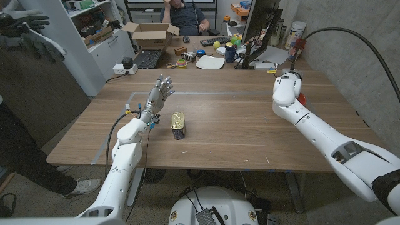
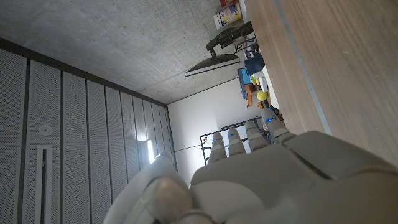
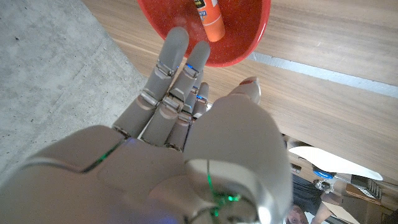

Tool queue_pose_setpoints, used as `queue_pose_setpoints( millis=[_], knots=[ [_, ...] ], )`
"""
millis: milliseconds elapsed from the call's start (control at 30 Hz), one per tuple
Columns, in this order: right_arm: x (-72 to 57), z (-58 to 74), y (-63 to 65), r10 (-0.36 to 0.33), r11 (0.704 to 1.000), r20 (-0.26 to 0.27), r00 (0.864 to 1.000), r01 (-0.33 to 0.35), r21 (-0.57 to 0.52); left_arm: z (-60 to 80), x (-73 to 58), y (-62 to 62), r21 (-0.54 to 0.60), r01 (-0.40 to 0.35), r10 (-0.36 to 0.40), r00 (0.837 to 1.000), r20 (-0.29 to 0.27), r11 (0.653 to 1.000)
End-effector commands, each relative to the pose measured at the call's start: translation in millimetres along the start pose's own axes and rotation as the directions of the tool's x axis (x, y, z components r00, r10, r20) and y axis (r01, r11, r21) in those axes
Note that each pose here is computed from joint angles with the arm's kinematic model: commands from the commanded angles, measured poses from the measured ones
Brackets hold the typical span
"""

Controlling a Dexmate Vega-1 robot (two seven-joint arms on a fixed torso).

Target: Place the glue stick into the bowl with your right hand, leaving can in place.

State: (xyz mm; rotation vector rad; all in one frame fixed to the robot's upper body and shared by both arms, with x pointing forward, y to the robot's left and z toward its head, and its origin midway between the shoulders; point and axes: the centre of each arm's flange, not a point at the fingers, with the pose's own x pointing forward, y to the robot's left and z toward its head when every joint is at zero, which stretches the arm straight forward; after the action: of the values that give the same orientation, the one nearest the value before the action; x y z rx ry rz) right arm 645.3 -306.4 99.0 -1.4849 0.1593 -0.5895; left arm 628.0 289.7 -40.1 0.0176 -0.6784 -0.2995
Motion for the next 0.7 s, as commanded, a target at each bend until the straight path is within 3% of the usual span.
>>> queue_pose_setpoints(
  millis=[33,700],
  knots=[
    [-15.3,9.3,-17.8,-0.078,0.997,0.045,0.996,0.078,0.012,-0.5,0.4,1.2,-0.006,0.004,-0.004,1.000,0.005,1.000],
    [-32.8,20.0,-38.1,-0.194,0.981,0.089,0.977,0.192,0.030,1.4,1.3,2.2,-0.004,0.006,-0.006,1.000,0.015,1.000]
  ],
)
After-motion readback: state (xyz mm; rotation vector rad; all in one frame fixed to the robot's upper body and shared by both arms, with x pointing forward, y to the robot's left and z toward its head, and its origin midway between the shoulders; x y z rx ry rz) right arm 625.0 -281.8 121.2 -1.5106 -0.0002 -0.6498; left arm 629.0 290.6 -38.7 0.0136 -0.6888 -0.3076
